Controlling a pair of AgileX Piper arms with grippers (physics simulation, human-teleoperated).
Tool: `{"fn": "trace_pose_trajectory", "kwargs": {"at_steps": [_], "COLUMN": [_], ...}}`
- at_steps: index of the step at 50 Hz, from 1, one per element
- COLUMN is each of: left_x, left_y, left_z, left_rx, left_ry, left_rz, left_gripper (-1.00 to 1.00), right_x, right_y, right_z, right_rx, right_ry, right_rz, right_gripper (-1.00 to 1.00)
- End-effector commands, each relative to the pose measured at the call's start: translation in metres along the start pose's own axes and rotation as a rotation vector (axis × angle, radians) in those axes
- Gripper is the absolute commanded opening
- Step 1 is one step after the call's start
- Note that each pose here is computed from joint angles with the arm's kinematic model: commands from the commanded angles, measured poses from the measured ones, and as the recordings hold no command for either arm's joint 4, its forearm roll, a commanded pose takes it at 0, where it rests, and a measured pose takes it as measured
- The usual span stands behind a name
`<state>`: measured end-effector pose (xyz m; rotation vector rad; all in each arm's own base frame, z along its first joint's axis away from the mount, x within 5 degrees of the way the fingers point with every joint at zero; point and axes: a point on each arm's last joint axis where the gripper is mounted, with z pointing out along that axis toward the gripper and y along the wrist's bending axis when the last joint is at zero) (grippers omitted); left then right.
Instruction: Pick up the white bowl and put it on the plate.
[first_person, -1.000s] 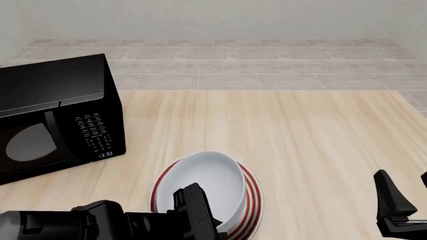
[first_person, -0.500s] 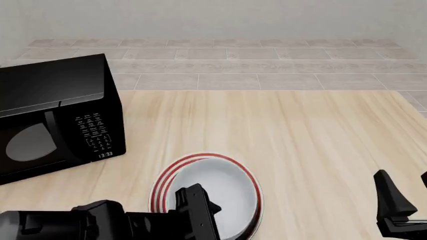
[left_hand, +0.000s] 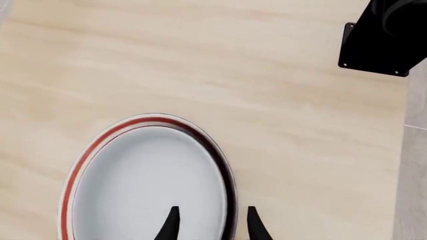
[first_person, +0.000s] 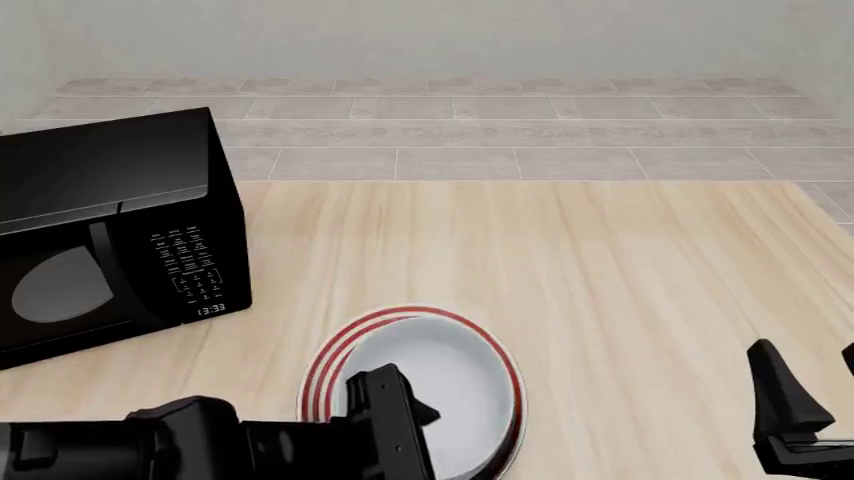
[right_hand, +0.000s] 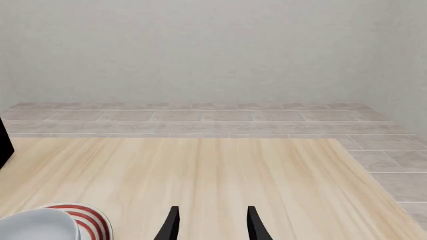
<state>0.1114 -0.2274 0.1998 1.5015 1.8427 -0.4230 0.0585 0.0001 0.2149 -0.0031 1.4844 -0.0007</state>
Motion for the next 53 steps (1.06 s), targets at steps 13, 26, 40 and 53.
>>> {"fn": "trace_pose_trajectory", "kwargs": {"at_steps": [13, 26, 40, 53], "left_x": [-0.008, -0.012, -0.011, -0.007], "left_y": [0.008, 0.013, 0.016, 0.018], "left_z": [-0.033, -0.060, -0.089, -0.112], "left_rx": [-0.020, -0.041, -0.064, -0.089], "left_ry": [-0.005, -0.029, -0.059, -0.078], "left_rz": [0.018, 0.020, 0.012, -0.002], "left_gripper": [1.00, 1.00, 1.00, 1.00], "right_x": [0.000, 0.000, 0.000, 0.000], "right_y": [0.000, 0.000, 0.000, 0.000], "right_z": [0.000, 0.000, 0.000, 0.000], "right_rx": [0.000, 0.000, 0.000, 0.000], "right_ry": [0.000, 0.000, 0.000, 0.000], "right_rz": [0.000, 0.000, 0.000, 0.000], "right_gripper": [1.00, 1.00, 1.00, 1.00]}}
